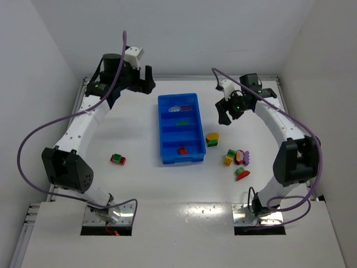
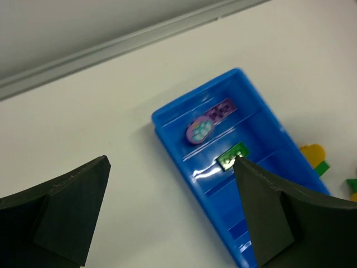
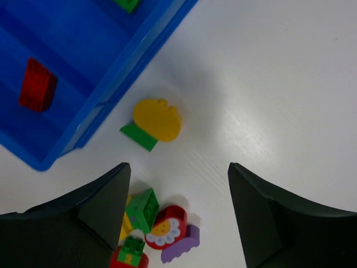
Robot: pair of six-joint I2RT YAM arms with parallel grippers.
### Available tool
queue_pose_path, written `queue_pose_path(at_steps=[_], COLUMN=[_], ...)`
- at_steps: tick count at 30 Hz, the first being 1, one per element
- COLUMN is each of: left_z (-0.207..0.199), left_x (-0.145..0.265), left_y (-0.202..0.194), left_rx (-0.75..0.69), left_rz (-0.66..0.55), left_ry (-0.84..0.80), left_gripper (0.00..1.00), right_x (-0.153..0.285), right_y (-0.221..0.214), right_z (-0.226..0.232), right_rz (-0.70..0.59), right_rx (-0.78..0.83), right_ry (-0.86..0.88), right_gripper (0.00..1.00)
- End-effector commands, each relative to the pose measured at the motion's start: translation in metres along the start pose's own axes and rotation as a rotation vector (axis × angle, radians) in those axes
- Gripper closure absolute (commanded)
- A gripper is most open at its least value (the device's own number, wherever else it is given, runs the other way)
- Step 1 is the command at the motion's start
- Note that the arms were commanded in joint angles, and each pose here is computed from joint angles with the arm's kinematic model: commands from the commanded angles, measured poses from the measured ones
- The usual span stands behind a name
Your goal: Sort the legos into containers by color
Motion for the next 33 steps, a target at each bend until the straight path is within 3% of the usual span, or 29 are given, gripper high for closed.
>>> queue_pose_path(at_steps=[1, 3, 8, 17, 26, 33], left_z=[0.010, 0.019, 0.029, 0.035, 0.043, 0.046], left_x=[0.025, 0.029, 0.039, 0.047, 0.043, 0.033], left_y=[-0.004, -0.010, -0.028, -0.069, -0.087, -0.098], left_rx=[-0.051, -0.045, -0.014, -0.093, -0.099, -0.096], left_rz=[0.005, 0.017, 0.037, 0.124, 0.173, 0.214], left_ry=[0.011, 0.071, 0.115, 0.072, 0.089, 0.074], left_gripper=[0.00, 0.00, 0.00, 0.00, 0.00, 0.00], right_x=[-0.003, -0.012, -0.018, -0.013, -0.009, -0.016], right_y=[-0.013, -0.017, -0.018, -0.056, -0.071, -0.070], right_z=[0.021, 0.015, 0.024, 0.061, 0.067, 0.065], right_rz=[0.022, 0.089, 0.064, 0.098, 0.110, 0.080], right_rx=[0.138, 0.045, -0.099, 0.179, 0.212, 0.428], right_ry=[0.134, 0.142, 0.130, 0.273, 0.242, 0.308], right_gripper=[0.30, 0.39, 0.39, 0.38, 0.38, 0.37])
Point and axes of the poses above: each gripper's point midway between its finger pads, its own x axis back along the fingers, its own z axis along the line the jaws close on, y = z × x, the point moved 2 cm from there along x, back along the fingers, and after that the axes turned 15 degrees about x, right-handed, at the moved point
